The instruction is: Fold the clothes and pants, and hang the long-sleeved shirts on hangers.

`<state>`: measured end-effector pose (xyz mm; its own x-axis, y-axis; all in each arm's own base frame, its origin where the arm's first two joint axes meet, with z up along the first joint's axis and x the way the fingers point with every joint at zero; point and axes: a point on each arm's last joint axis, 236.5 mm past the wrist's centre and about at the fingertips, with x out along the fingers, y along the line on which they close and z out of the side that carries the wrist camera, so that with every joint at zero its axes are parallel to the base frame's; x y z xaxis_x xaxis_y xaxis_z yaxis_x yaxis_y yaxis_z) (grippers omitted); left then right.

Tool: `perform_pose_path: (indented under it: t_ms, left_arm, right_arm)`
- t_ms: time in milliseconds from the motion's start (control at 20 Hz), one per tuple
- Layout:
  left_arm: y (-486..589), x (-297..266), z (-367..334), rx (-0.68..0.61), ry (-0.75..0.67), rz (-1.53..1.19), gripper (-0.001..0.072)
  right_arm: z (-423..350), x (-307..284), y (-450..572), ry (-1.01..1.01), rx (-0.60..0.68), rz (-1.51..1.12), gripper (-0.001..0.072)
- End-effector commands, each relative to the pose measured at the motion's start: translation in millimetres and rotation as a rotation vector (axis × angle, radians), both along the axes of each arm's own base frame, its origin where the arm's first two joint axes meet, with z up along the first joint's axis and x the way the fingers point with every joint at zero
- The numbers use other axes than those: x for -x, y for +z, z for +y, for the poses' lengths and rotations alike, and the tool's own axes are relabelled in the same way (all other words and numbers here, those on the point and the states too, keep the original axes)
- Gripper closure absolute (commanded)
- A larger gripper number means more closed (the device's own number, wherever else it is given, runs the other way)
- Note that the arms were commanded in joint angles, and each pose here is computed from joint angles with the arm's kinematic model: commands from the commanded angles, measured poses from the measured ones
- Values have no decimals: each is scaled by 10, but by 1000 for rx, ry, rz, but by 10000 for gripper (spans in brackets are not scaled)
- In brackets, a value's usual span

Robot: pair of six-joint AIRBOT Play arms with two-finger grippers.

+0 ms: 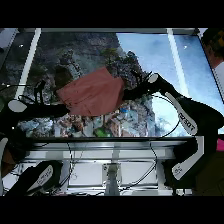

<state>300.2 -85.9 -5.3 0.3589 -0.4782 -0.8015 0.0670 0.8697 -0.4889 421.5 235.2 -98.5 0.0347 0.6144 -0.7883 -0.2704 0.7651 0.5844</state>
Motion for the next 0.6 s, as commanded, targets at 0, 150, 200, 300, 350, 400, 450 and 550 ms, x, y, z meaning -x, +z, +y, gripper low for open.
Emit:
perform_pose_path:
  t_ms: [0, 150, 200, 300, 350, 400, 450, 550]
  left_arm:
    - [218, -124, -80, 54, 17, -48, 691]
    - [661, -380, -27, 43, 28, -174, 692]
    - [840, -470, 13, 35, 38, -224, 692]
    - [1148, -613, 99, 20, 63, -313, 691]
    - [1280, -668, 139, 14, 77, -353, 692]
    - [1394, -712, 168, 7, 89, -390, 692]
    - [1530, -748, 180, 8, 102, -432, 691]
    - [1887, -786, 132, 63, 134, -525, 692]
  right_arm:
    - [-222, -85, 220, 59, 86, -79, 702]
    - [-465, -203, 749, 35, 113, -202, 703]
    - [-519, -250, 1000, 14, 106, -259, 703]
    - [-597, -323, 1585, -29, 97, -409, 703]
    - [-631, -341, 1909, -49, 97, -499, 703]
    - [-652, -325, 2210, -67, 90, -575, 703]
    - [-672, -273, 2523, -83, 80, -650, 703]
    - [-707, -82, 3055, -98, 62, -768, 703]
